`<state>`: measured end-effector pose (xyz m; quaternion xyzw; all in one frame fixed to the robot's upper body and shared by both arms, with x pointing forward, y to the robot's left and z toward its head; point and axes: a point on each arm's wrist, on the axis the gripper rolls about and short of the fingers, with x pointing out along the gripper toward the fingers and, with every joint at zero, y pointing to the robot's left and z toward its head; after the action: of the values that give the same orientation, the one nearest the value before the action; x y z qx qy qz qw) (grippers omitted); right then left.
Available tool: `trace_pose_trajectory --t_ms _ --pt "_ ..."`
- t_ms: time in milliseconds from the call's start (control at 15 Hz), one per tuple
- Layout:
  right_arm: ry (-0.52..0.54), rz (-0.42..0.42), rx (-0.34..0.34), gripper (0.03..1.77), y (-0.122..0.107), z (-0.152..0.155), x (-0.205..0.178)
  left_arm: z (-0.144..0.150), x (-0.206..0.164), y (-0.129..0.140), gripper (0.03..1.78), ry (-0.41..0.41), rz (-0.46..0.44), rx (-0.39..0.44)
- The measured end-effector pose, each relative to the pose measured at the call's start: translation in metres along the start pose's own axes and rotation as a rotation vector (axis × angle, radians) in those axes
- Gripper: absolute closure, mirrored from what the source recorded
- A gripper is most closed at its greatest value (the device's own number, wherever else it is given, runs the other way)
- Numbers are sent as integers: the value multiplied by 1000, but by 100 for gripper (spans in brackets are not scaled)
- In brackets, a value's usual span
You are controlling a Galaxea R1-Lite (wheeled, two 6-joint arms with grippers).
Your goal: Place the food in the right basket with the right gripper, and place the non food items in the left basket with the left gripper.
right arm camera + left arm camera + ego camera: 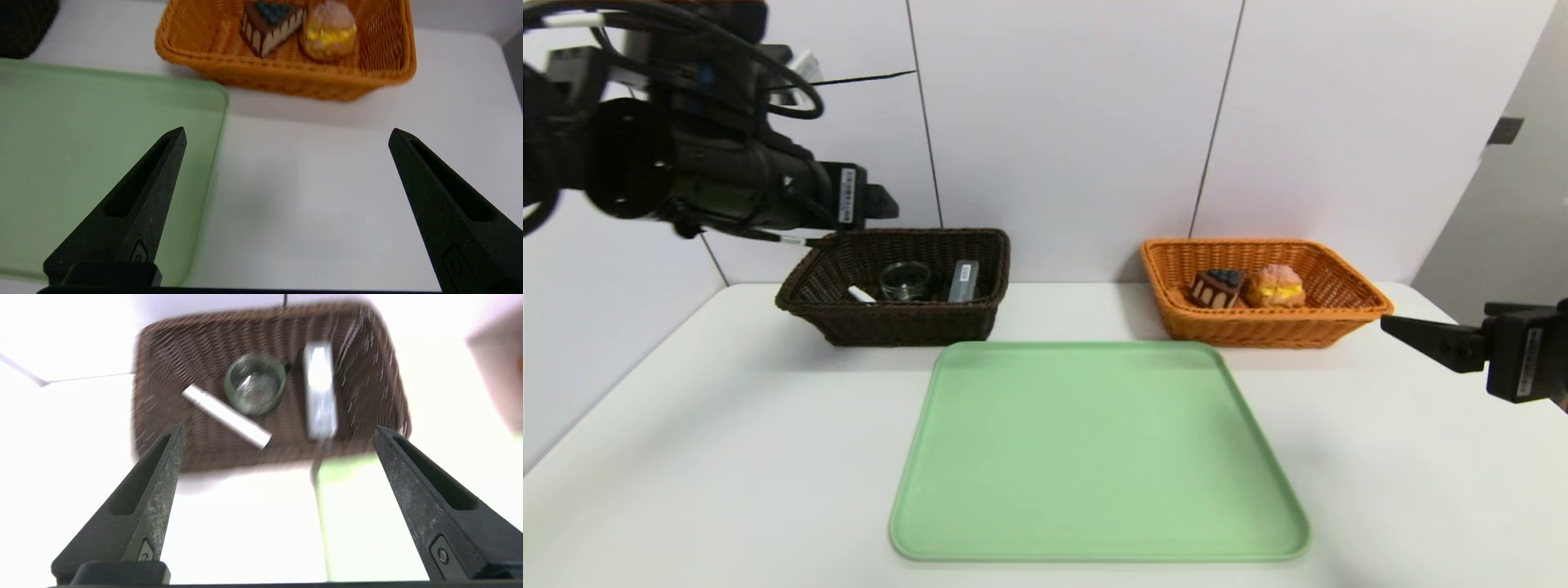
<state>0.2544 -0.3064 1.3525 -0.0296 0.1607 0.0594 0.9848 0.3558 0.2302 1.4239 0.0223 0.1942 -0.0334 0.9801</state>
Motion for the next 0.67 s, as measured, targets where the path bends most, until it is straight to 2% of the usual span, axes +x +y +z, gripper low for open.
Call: trace_pose_trajectory --t_ms 133,267,400,667 --pt "-105 16 -49 9 1 14 4 -16 -41 16 17 -22 32 3" --pt "-208 -2 -90 9 1 25 5 -31 -71 42 16 -48 140 -47" --pt "-266 -69 -86 9 -2 30 4 -47 -103 70 15 -87 266 -105" --pt "-286 -261 -49 9 -19 12 -8 -90 -159 90 14 -153 387 -163"
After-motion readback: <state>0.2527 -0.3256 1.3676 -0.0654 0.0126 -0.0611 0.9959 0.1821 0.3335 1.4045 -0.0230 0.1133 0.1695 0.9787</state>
